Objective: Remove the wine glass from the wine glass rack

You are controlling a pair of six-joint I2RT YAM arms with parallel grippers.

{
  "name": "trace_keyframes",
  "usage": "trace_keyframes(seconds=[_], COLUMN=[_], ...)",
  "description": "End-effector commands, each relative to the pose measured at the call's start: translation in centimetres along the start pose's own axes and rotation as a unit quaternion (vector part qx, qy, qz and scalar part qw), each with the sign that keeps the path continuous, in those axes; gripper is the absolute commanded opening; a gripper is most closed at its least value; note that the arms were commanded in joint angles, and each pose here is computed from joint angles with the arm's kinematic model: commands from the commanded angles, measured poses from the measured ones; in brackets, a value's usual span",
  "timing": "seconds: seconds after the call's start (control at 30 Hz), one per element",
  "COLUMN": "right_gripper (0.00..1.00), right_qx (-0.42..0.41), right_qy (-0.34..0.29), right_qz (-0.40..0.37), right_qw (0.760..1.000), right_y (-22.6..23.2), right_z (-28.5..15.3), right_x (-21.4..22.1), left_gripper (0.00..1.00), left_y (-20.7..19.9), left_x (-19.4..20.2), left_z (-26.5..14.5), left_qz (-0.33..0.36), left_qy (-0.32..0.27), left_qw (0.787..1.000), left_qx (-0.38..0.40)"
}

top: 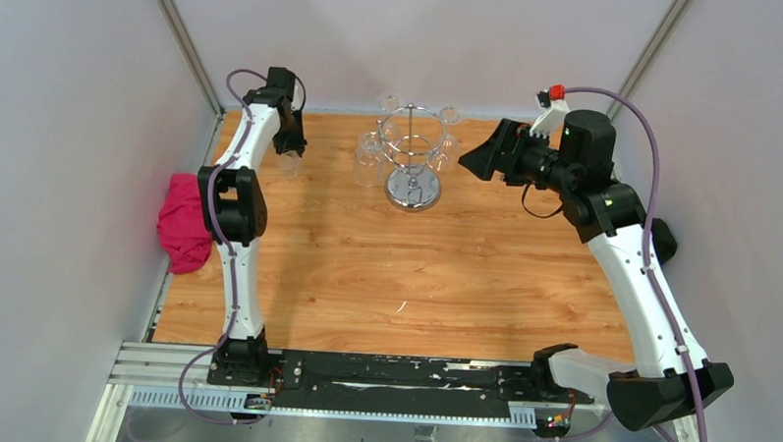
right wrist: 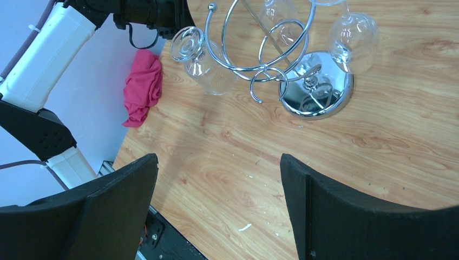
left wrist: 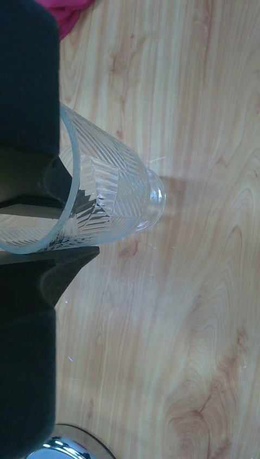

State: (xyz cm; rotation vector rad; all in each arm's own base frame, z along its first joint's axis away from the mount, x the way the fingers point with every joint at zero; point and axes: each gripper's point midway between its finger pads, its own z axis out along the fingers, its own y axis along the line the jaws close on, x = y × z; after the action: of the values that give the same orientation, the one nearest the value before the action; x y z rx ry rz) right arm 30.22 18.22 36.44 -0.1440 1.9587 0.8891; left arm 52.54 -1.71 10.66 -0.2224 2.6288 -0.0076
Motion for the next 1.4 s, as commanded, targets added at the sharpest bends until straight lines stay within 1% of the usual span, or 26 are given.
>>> trace_keyframes(seconds=[0.0, 0.4, 1.1, 1.23, 1.33, 1.37], right_gripper=[0.89, 0.89, 0.89, 0.88, 0.88, 0.88], right_qx=[-0.007, -0.009, -0.007, -0.009, -0.012, -0.013], right_qy=[-0.002, 0.001, 0.001, 0.002, 0.002, 0.002], right_qz=[0.004, 0.008, 0.011, 0.012, 0.012, 0.012], right_qw=[1.0, 1.0, 1.0, 1.0, 1.0, 1.0], right_y=[-0.2, -0.2, -0.4, -0.3, -0.2, -0.2], right_z=[0.2, 0.2, 0.0, 0.0, 0.0, 0.0], right_x=[0.0, 0.2, 0.6, 0.6, 0.7, 0.7], left_gripper=[0.0, 0.0, 0.01, 0.05, 0.16, 0.22], left_y=[0.5, 1.0, 1.6, 2.0, 2.3, 2.4], left_x=[-0.7, 0.8, 2.1, 2.3, 2.1, 2.0], left_z=[-0.3, 1.4, 2.2, 1.8, 1.2, 0.9], left_qz=[0.002, -0.009, -0.015, -0.019, -0.023, -0.024], left_qy=[-0.013, 0.013, 0.032, 0.031, 0.025, 0.023], left_qw=[1.0, 1.0, 0.999, 0.999, 0.999, 0.999], left_qx=[-0.006, -0.007, -0.02, -0.033, -0.041, -0.043])
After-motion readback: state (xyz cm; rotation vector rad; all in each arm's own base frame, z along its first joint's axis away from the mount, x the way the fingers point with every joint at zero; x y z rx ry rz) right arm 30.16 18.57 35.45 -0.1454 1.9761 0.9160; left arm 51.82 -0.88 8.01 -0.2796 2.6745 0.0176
